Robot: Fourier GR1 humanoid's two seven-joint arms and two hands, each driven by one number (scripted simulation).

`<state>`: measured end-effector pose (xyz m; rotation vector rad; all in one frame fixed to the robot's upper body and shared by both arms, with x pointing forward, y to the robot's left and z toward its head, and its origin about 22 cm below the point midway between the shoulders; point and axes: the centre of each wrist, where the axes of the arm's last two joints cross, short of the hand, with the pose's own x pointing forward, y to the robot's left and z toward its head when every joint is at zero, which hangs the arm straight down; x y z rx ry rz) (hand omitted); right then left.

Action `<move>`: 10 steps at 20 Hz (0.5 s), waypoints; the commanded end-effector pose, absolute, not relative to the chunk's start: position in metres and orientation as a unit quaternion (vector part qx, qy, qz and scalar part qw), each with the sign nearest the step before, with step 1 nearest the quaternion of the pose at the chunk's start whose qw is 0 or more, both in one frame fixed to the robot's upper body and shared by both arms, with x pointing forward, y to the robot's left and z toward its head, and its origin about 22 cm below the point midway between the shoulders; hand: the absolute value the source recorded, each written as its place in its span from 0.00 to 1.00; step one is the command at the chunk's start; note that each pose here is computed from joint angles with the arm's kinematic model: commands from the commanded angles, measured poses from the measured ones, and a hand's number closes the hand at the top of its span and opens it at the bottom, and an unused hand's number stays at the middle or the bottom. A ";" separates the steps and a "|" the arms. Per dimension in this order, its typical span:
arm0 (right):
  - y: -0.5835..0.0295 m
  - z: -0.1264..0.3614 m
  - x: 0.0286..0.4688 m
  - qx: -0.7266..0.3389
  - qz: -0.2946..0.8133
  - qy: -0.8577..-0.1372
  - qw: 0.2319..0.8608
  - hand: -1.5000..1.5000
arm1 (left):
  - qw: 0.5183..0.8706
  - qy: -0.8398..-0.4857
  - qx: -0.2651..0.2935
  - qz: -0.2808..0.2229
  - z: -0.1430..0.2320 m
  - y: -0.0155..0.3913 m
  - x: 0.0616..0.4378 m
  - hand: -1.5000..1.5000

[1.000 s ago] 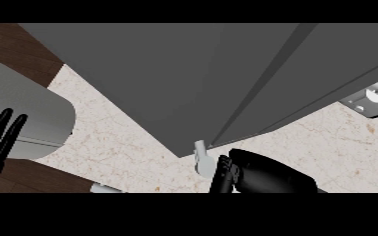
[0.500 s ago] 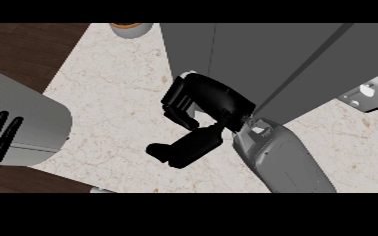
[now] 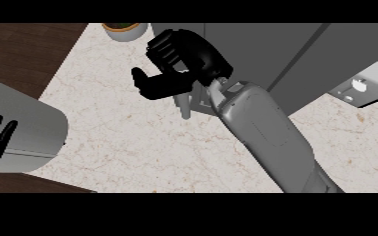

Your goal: Pick up the bottled water, place it into the cabinet and close the cabinet

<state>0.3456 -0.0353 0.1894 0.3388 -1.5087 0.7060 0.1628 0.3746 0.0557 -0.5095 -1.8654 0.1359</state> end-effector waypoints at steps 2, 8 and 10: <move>-0.034 0.206 0.380 0.121 0.223 -0.701 0.666 1.00 | 0.559 -0.797 -0.220 0.064 0.055 0.374 0.160 0.00; -0.034 0.205 0.384 0.131 0.159 -0.699 0.684 0.00 | 0.562 -0.795 -0.217 0.063 0.057 0.380 0.156 0.00; -0.030 0.198 0.384 0.135 0.158 -0.696 0.688 0.00 | 0.565 -0.793 -0.216 0.071 0.055 0.379 0.156 0.00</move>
